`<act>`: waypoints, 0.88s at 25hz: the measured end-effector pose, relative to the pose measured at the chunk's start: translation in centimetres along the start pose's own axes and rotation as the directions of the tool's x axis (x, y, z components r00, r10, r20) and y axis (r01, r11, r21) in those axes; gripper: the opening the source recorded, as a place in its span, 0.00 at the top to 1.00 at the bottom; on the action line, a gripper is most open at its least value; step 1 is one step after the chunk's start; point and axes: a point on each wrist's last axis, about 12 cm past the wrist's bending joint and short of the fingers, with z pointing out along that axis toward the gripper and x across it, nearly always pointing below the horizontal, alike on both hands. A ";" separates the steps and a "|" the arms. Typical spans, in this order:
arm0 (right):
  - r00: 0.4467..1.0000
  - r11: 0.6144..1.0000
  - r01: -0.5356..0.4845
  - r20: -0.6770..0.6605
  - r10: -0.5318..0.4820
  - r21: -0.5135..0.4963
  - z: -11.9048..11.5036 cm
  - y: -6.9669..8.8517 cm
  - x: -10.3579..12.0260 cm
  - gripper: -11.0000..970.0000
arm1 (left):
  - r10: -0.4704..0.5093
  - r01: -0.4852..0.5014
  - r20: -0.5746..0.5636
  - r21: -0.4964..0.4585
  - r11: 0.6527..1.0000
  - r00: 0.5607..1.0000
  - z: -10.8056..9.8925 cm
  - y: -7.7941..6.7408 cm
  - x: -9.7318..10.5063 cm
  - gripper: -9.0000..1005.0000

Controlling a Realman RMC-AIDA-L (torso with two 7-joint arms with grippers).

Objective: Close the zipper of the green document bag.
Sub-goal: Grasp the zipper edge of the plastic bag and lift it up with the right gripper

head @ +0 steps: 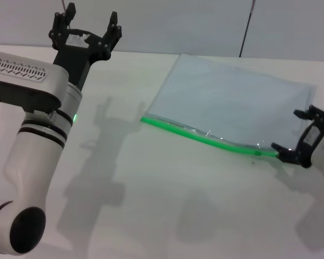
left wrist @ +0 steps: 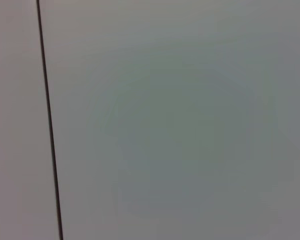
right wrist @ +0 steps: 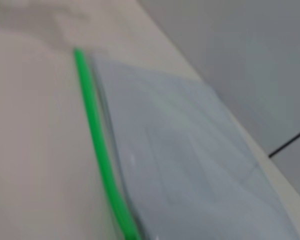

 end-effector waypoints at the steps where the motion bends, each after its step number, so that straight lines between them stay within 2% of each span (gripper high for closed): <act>1: 1.000 1.000 0.016 -0.019 -0.016 -0.002 0.0 0.0 0.2 0.09 | 0.000 0.000 -0.001 -0.001 1.000 1.000 0.0 0.0 0.0 0.13; 7: 0.997 0.998 0.054 -0.057 -0.055 -0.015 -0.1 0.2 0.8 0.10 | 0.007 -0.007 -0.009 -0.004 1.000 1.000 -0.2 0.2 0.2 0.13; 14: 0.977 0.985 0.168 -0.128 -0.171 -0.039 0.0 0.8 1.3 0.10 | 0.002 -0.003 -0.016 -0.013 1.000 1.000 -0.2 0.4 0.4 0.13; 22: 0.971 0.984 0.179 -0.162 -0.178 -0.009 0.2 0.5 1.4 0.11 | -0.006 0.005 -0.023 -0.032 0.999 1.000 -0.2 0.7 0.5 0.14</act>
